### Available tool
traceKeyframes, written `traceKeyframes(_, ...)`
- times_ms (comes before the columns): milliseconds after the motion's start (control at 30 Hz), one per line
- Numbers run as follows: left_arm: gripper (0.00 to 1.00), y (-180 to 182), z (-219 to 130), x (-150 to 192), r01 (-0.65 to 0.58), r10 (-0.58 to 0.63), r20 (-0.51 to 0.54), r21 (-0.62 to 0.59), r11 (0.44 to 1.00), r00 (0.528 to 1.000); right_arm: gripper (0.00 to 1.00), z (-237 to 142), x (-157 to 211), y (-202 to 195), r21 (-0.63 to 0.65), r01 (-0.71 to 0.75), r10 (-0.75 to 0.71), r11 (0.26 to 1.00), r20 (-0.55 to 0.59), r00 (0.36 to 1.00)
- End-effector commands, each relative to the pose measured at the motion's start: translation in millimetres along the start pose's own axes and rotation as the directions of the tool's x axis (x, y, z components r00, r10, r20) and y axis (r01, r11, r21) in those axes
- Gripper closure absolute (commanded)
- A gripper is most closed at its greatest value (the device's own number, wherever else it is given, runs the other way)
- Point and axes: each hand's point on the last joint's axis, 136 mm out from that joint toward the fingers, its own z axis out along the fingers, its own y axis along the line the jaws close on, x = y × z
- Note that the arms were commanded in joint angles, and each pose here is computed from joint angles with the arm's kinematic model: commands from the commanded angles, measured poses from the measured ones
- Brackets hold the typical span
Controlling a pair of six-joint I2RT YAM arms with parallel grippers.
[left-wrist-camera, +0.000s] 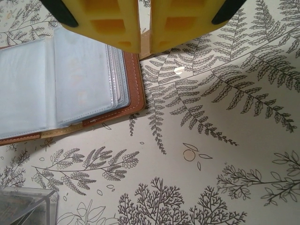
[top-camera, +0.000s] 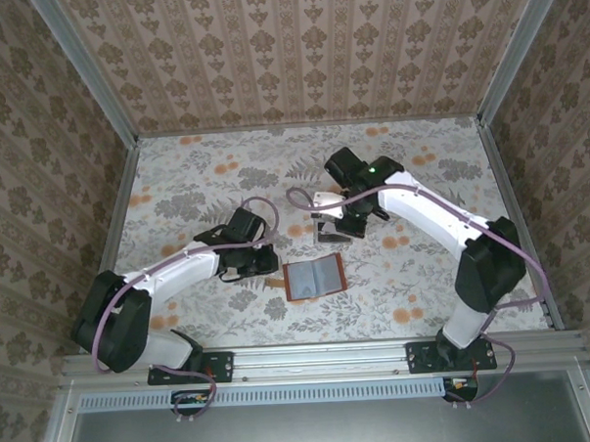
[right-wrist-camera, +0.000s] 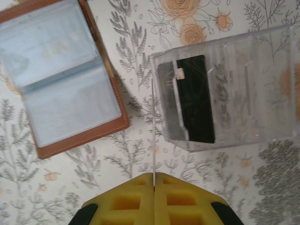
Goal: Take the credit cards out of the card holder
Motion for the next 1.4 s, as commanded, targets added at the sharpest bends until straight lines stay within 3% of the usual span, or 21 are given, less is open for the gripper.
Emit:
traceKeyframes(0,0.86,2,-3,4,-0.011,0.011,-0.003,0.008,1.000,1.000,1.00,-1,7,-13,-0.030,0.099,-0.101,0.995,-0.081,0.992)
traceKeyframes(333,0.86,5,-1,6,0.001,-0.001,-0.013,-0.003,1.000,1.000,1.00,6,-13,-45,-0.071,0.165,-0.172,0.984,-0.093,0.981)
traceKeyframes(700,0.86,9,2,12,0.025,-0.025,-0.025,-0.003,1.000,0.999,1.00,34,-11,-56,-0.156,0.145,-0.167,0.977,-0.131,0.977)
traceKeyframes(1367,0.86,9,3,12,0.025,-0.025,-0.030,-0.002,1.000,0.999,1.00,70,-8,-32,-0.338,0.084,-0.127,0.937,-0.108,0.986)
